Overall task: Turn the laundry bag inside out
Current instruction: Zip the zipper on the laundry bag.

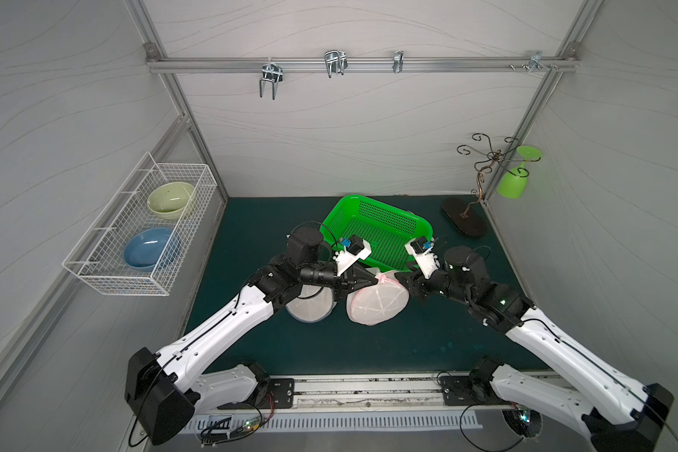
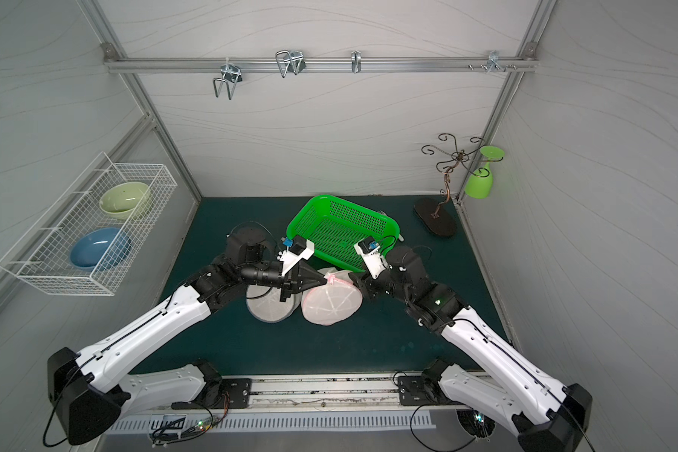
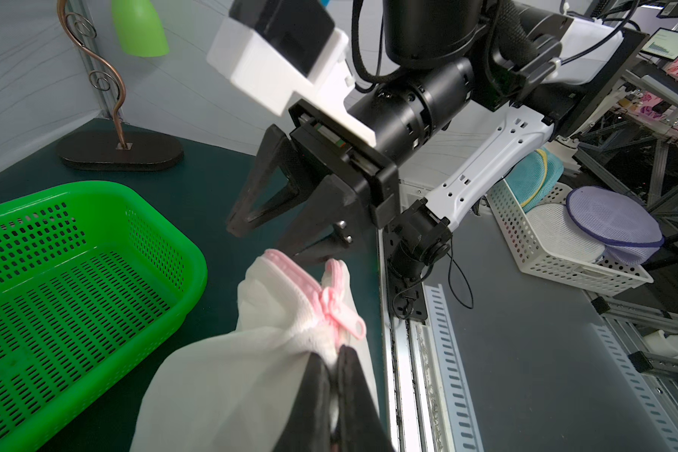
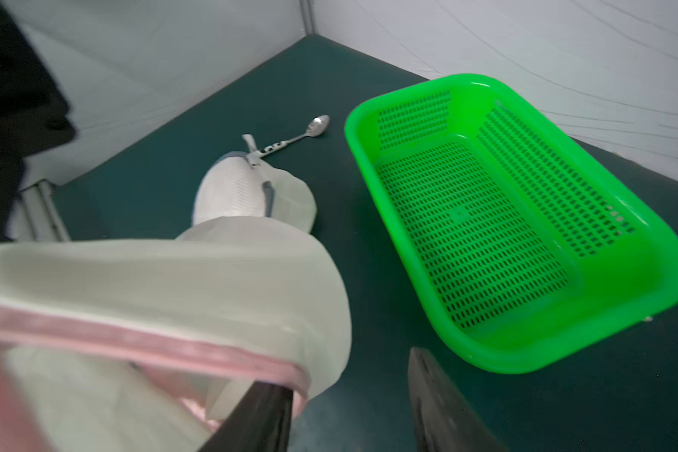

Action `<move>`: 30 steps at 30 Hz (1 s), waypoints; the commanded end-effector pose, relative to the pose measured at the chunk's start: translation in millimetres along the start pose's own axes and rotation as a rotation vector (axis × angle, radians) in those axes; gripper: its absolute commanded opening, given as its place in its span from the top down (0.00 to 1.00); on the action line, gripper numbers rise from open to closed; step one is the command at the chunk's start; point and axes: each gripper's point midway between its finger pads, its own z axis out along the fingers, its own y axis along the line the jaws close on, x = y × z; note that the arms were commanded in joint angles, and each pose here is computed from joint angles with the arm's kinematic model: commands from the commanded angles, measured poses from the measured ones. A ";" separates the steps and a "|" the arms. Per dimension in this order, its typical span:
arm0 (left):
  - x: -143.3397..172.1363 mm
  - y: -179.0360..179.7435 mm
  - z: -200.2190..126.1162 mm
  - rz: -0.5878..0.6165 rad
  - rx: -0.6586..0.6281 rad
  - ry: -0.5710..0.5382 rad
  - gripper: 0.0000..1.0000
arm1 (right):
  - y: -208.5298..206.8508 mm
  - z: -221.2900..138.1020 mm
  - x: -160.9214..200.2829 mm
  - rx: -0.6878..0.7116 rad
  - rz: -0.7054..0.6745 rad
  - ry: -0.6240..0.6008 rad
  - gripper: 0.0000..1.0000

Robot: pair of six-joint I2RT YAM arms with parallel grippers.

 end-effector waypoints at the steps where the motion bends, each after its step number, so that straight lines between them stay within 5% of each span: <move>1: -25.3 -4.8 -10.9 0.100 -0.030 -0.066 1.00 | -38.6 -9.5 5.0 0.207 0.071 0.022 0.51; 5: -17.3 12.3 -15.0 0.116 -0.149 -0.041 1.00 | -35.3 -22.9 0.3 0.157 0.139 -0.005 0.47; 10: -11.9 47.0 -26.3 0.143 -0.371 0.001 1.00 | 24.4 -44.3 -16.2 -0.184 0.167 -0.057 0.39; 15: -11.5 54.9 -29.2 0.204 -0.452 0.018 1.00 | 32.1 -66.5 -35.2 -0.225 0.349 -0.021 0.44; 19: -14.5 55.6 -26.7 0.224 -0.466 0.006 1.00 | 65.3 -75.4 -57.8 -0.436 0.413 -0.004 0.58; 23: -20.1 51.6 -20.8 0.177 -0.420 -0.007 1.00 | 77.5 -59.1 -56.0 -0.410 0.208 -0.019 0.59; 26: -20.2 52.1 -18.1 0.119 -0.407 0.007 1.00 | 62.9 -40.8 -57.3 -0.273 -0.042 -0.134 0.44; 30: -19.1 52.1 -16.2 0.049 -0.395 0.038 1.00 | 51.1 -24.4 -67.7 -0.154 -0.390 -0.306 0.44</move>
